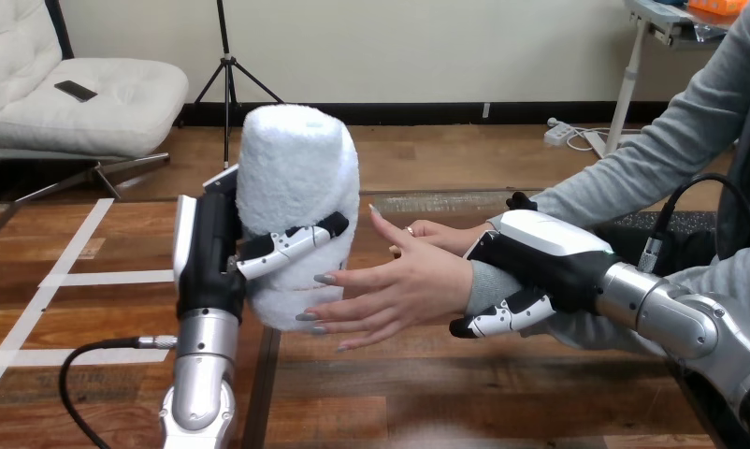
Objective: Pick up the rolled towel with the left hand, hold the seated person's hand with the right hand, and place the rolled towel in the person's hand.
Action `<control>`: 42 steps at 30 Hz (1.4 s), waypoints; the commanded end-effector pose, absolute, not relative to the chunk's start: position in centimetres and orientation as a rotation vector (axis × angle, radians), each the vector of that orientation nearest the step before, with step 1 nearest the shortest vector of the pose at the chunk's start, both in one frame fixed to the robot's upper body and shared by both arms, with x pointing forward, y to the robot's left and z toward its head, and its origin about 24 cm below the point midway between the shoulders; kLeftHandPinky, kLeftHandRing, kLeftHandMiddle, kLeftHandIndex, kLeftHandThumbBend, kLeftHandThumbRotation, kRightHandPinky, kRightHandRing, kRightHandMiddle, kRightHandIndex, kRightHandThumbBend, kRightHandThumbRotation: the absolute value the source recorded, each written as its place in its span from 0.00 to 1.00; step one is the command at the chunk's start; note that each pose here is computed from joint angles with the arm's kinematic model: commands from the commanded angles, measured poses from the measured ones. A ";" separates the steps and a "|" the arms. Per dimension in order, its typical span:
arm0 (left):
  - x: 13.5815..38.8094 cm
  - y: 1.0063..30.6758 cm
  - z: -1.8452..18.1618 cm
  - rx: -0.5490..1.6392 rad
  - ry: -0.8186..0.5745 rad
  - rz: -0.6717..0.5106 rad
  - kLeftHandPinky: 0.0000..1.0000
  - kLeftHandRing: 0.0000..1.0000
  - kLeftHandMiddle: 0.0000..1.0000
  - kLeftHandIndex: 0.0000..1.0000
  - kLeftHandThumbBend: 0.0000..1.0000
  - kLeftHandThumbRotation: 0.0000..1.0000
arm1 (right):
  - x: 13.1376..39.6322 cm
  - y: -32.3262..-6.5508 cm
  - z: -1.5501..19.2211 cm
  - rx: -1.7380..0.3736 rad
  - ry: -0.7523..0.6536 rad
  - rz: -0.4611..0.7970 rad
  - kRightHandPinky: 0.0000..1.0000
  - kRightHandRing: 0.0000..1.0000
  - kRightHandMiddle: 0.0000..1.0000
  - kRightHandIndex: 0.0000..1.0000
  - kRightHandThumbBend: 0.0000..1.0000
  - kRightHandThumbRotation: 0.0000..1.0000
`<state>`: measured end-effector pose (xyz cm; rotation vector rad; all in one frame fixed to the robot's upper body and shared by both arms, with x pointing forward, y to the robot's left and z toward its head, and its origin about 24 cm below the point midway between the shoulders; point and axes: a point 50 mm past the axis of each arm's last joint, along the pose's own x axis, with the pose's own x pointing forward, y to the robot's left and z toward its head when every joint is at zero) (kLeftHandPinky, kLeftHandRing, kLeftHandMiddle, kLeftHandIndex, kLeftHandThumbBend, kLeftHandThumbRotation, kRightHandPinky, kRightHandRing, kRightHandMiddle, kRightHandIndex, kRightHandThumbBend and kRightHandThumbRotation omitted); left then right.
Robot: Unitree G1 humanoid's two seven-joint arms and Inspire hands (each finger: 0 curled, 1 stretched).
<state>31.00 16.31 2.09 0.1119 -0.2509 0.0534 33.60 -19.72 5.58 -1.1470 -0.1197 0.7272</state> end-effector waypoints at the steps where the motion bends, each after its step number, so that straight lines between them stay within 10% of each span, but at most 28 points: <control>1: 34.0 14.8 7.4 0.085 -0.456 0.030 0.33 0.37 0.40 0.41 0.60 0.00 | 34.6 -19.9 9.0 -1.140 -0.248 0.653 0.18 0.21 0.27 0.28 0.63 0.40; 42: 34.0 13.4 7.3 0.075 -0.463 0.022 0.34 0.37 0.40 0.41 0.60 0.00 | 35.2 -18.9 9.8 -1.132 -0.273 0.664 0.20 0.22 0.28 0.28 0.62 0.38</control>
